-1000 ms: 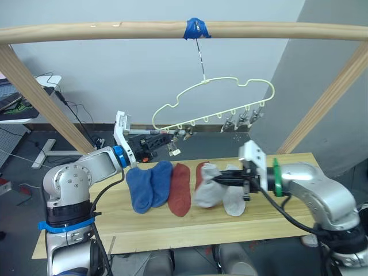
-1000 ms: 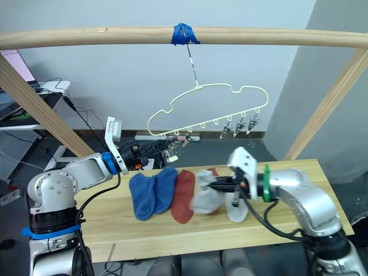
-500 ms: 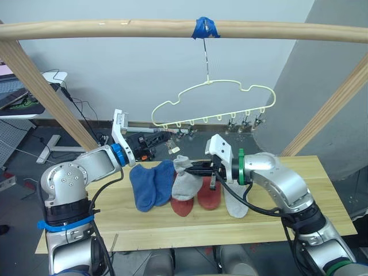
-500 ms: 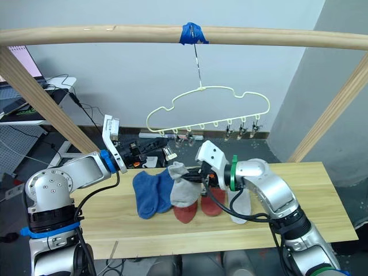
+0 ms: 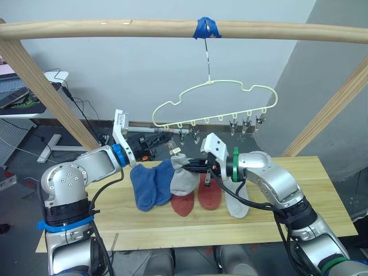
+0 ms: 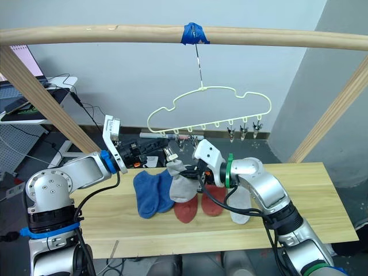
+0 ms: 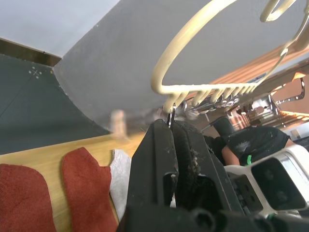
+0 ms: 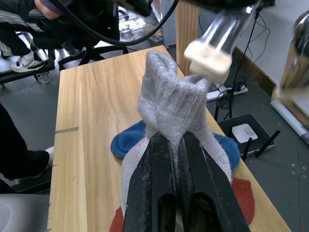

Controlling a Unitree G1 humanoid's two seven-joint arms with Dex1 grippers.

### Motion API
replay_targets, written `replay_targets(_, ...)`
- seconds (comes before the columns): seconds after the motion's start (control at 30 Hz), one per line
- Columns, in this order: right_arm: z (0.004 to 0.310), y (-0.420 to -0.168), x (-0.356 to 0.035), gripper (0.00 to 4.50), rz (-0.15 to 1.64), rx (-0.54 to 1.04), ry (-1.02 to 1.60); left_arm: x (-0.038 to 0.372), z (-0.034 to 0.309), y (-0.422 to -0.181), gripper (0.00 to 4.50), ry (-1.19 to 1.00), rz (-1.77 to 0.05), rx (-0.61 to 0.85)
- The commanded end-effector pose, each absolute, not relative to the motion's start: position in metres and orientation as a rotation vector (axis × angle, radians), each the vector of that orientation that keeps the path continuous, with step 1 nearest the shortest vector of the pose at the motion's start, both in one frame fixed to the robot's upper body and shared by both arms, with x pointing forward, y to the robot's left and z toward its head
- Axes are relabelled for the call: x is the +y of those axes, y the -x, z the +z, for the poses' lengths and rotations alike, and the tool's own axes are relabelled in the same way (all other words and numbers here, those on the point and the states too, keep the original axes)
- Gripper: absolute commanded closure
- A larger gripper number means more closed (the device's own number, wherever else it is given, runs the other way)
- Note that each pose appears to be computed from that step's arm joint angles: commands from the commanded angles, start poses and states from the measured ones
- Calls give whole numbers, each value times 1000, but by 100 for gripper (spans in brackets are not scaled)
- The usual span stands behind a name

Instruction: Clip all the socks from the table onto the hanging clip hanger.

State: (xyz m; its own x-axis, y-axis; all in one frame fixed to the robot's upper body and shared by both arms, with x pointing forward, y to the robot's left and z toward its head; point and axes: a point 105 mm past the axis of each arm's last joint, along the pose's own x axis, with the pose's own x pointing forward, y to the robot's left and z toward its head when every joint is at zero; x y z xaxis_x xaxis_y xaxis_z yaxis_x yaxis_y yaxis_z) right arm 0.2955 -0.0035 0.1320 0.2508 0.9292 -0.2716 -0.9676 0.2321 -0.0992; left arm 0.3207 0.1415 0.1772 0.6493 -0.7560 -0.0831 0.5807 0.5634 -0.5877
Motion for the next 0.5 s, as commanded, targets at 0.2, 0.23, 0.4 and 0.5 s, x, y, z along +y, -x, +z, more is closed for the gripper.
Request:
replay_targets(0.2,152,-301,1,445,1304,86,264,139,189,-317,450,530,-844,301)
replay_targets(0.23,153,-301,1,445,1304,86,261,139,189,-317,450,531,-844,300)
replay_targets(0.4,158,-304,4,445,1297,73,255,138,190,-317,450,528,-847,299)
replay_targets(0.5,155,-306,6,445,1291,78,262,136,192,-317,450,523,-858,287)
